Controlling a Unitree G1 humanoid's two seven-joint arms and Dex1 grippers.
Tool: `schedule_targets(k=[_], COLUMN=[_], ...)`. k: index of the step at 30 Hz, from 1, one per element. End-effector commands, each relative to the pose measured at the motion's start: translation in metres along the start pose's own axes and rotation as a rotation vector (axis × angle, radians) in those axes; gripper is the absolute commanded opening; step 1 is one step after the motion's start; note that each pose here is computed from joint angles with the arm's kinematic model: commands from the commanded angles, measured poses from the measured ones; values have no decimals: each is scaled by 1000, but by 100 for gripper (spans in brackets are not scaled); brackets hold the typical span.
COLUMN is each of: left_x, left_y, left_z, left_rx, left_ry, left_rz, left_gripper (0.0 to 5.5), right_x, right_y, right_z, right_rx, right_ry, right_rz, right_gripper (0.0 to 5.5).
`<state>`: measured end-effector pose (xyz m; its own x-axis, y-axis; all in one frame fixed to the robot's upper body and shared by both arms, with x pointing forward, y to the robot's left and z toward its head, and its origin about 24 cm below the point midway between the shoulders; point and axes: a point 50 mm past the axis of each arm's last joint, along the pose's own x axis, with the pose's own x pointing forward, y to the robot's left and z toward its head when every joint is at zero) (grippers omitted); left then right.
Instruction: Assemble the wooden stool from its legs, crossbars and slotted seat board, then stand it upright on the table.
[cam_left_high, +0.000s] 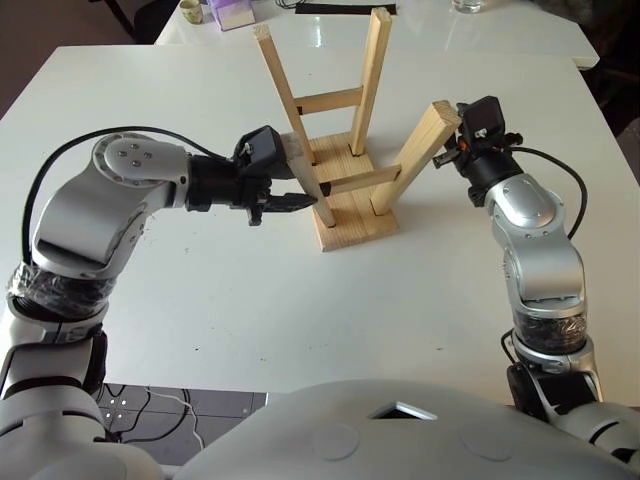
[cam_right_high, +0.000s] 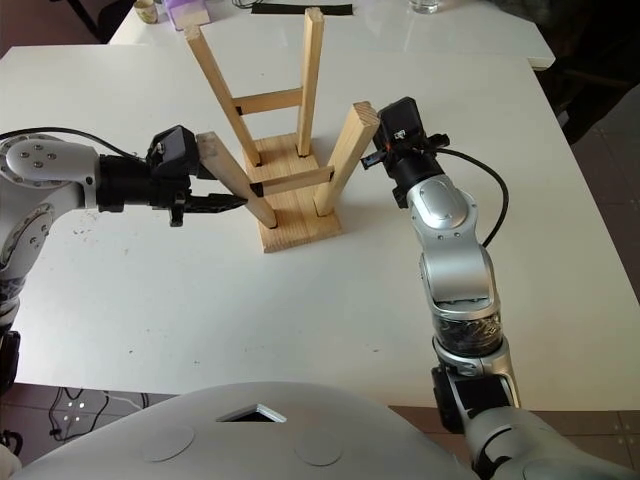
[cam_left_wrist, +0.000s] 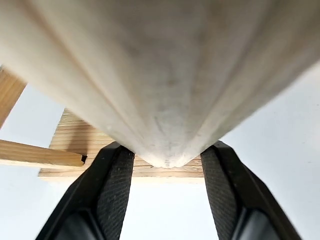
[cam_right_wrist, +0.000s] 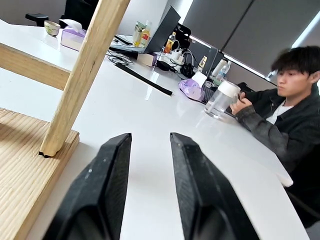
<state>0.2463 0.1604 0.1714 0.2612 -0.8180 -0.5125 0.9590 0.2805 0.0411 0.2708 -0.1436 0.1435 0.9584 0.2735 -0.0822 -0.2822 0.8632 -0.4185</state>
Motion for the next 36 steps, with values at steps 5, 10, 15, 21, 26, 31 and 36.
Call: schedule_targets(k=[5,10,15,21,26,31,36], left_x=[27,29,34,-9,-42,-88,-143], left_y=[-49,-53,-42,-33,-24,2,82], left_z=[10,11,14,48,78,112,97], left_rx=[-102,-123,-133,-111,-112,-127,-94], left_ry=[-177,-198,-231,-514,-697,-893,-803], left_rz=[-376,-367,-274,-238,-232,-102,567], left_gripper=[352,355,355,355,355,355,355], right_x=[1,-5,-21,-40,-48,-58,-79], right_y=[3,-8,-14,-10,-8,-7,-9], right_z=[-18,-55,-69,-72,-74,-78,-78], right_rx=[-34,-80,-111,-123,-101,-84,-104], right_ry=[-48,77,123,141,152,168,167], right_rz=[194,202,193,232,212,210,222], right_gripper=[141,141,141,141,141,141,141])
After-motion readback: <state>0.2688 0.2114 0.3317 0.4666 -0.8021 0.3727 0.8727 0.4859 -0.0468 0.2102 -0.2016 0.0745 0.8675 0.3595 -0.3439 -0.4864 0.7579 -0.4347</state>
